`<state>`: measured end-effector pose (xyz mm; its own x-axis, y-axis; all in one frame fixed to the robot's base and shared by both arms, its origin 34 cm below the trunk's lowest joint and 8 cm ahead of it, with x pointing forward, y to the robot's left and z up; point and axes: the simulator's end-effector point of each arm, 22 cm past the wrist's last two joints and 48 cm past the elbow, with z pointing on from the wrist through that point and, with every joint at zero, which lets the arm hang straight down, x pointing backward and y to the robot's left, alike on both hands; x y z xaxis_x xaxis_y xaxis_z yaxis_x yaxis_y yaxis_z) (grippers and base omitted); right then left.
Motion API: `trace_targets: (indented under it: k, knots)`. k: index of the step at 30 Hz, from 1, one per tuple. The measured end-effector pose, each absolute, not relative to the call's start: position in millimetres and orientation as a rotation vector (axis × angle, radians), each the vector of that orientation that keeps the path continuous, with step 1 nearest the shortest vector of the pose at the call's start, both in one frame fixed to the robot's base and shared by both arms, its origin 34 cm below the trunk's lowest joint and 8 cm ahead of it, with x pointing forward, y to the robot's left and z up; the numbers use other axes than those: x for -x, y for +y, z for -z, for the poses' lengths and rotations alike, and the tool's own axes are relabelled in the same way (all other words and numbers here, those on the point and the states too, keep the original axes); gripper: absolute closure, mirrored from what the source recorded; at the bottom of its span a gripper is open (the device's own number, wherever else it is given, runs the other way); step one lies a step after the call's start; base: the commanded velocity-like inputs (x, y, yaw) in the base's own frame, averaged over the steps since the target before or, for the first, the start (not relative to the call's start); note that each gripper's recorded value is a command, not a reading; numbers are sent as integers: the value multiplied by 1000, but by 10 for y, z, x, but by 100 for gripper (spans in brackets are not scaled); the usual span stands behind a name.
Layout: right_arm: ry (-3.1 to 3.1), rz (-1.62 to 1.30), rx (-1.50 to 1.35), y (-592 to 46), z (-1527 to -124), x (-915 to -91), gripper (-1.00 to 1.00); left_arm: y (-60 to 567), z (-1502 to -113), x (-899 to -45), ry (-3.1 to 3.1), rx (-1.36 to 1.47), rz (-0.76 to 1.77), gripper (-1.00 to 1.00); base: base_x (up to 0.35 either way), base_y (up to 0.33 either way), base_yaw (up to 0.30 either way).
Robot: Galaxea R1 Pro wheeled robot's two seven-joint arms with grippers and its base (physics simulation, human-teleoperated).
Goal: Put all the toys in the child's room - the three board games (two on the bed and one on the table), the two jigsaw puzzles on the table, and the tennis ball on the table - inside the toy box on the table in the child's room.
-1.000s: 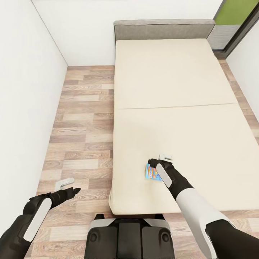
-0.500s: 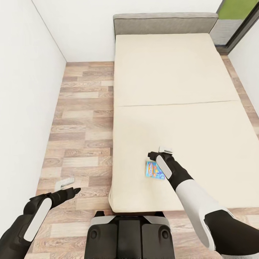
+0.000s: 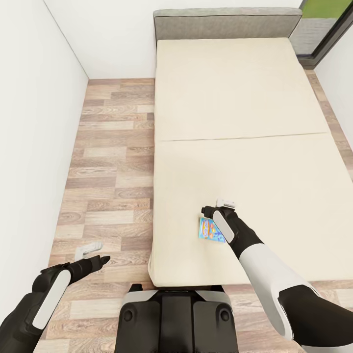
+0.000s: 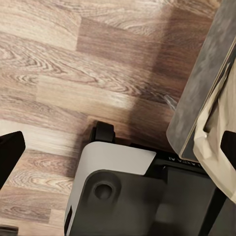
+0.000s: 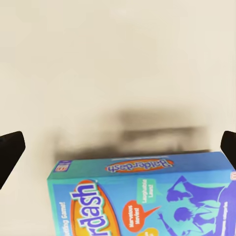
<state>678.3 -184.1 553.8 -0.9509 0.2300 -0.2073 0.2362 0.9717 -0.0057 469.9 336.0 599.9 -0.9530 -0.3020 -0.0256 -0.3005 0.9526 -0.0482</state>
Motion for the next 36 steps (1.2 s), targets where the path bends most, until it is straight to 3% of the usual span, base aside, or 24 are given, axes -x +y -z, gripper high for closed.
trace_targets:
  k: [36]
  knots:
    - [2950, 60, -349, -1866, -5345, -6593, -100, 3368, -5901, -4586, 3099, 478, 61, -100, 0, 0, 0]
